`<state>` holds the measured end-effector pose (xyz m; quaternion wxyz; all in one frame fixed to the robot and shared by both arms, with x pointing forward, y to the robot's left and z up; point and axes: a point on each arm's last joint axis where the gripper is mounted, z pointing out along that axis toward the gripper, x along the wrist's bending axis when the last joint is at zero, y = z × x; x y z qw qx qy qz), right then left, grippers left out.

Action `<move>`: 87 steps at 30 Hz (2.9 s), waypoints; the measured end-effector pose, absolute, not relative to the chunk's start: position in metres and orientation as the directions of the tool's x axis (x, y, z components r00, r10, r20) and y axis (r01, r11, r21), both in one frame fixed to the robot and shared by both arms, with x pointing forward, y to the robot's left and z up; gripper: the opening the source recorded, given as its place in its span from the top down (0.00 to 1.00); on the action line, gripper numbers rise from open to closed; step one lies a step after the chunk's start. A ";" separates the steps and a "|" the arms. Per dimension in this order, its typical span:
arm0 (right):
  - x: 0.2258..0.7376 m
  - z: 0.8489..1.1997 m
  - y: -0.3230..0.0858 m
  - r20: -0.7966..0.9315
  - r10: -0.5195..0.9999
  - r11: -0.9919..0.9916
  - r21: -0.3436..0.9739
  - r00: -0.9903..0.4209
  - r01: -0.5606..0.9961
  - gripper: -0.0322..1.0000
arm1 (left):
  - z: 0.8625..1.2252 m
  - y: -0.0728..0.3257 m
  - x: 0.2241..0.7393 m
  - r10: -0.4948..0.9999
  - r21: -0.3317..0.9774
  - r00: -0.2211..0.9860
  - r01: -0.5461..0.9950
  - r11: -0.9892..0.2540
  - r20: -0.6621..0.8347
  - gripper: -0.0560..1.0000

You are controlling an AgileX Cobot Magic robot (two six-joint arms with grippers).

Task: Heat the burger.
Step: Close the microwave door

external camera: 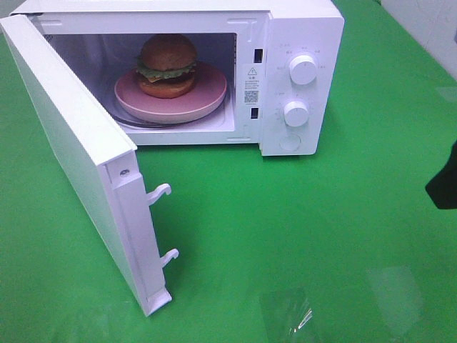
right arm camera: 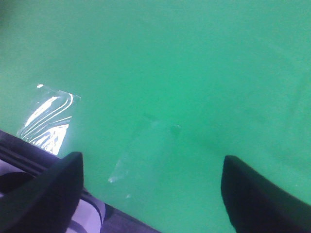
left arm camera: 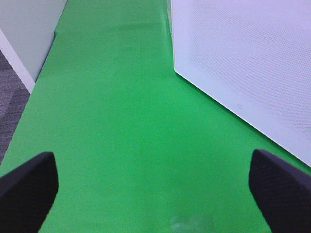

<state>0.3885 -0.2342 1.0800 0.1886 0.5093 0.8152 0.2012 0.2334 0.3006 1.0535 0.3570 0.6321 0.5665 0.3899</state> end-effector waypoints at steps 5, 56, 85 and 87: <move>0.370 1.078 -0.244 -0.094 0.912 0.376 0.578 -0.399 0.724 0.23 | 1.053 0.301 0.233 0.995 0.893 0.053 0.438 -0.103 0.088 0.01; 0.234 1.060 -0.305 0.033 0.999 -0.024 0.921 -0.016 0.390 0.23 | 1.053 0.301 0.233 0.995 0.893 0.053 0.438 -0.103 0.089 0.01; 0.234 1.060 -0.305 0.033 0.999 -0.024 0.921 -0.016 0.390 0.23 | 1.053 0.301 0.233 0.995 0.893 0.053 0.438 -0.103 0.089 0.01; 0.234 1.060 -0.305 0.033 0.999 -0.024 0.921 -0.016 0.390 0.23 | 1.053 0.301 0.233 0.995 0.893 0.054 0.438 -0.104 0.089 0.01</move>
